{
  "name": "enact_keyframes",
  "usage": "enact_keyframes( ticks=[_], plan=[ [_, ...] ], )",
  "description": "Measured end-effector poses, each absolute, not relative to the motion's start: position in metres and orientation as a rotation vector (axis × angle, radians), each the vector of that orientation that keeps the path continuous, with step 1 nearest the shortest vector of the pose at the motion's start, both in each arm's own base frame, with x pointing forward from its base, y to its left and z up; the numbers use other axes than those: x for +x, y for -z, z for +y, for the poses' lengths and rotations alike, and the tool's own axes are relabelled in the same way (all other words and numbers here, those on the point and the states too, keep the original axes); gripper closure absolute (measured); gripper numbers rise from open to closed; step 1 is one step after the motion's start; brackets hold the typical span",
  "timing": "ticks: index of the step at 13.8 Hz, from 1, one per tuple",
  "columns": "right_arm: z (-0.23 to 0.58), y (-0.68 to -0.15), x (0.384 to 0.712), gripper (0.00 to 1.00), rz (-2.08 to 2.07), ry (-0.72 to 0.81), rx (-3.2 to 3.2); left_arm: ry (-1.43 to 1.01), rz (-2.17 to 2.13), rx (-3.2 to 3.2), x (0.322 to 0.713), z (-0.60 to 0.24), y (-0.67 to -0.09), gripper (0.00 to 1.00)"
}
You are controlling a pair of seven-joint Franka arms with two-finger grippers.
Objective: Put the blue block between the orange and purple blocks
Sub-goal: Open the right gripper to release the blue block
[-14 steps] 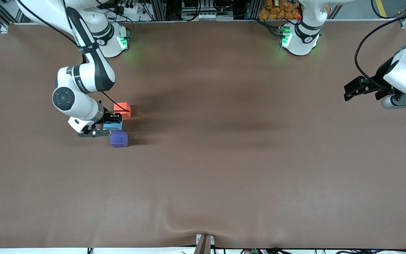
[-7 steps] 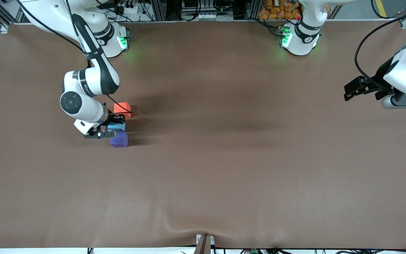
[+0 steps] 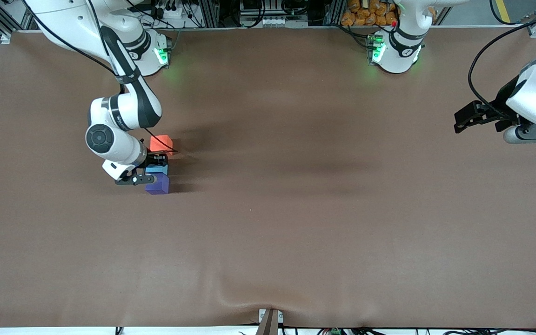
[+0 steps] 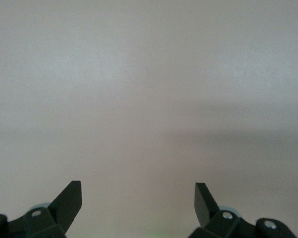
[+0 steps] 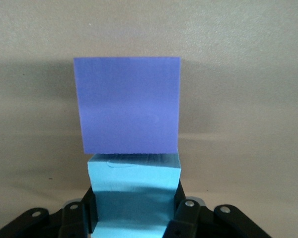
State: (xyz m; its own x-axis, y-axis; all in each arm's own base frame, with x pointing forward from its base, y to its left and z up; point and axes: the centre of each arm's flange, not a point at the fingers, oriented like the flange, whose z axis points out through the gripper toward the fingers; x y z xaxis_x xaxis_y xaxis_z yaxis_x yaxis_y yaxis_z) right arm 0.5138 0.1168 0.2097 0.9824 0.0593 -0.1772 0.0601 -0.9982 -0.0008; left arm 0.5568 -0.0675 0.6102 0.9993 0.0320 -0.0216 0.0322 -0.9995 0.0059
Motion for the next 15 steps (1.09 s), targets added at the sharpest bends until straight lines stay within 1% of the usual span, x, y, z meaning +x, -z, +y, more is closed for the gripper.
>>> enact_keyframes(
  ticks=[15],
  plan=[
    [0.124,-0.2036,0.5109,0.42,0.117,0.295,3.121,0.035,0.064,3.134,0.5576,-0.0603,-0.6098,0.0]
  ],
)
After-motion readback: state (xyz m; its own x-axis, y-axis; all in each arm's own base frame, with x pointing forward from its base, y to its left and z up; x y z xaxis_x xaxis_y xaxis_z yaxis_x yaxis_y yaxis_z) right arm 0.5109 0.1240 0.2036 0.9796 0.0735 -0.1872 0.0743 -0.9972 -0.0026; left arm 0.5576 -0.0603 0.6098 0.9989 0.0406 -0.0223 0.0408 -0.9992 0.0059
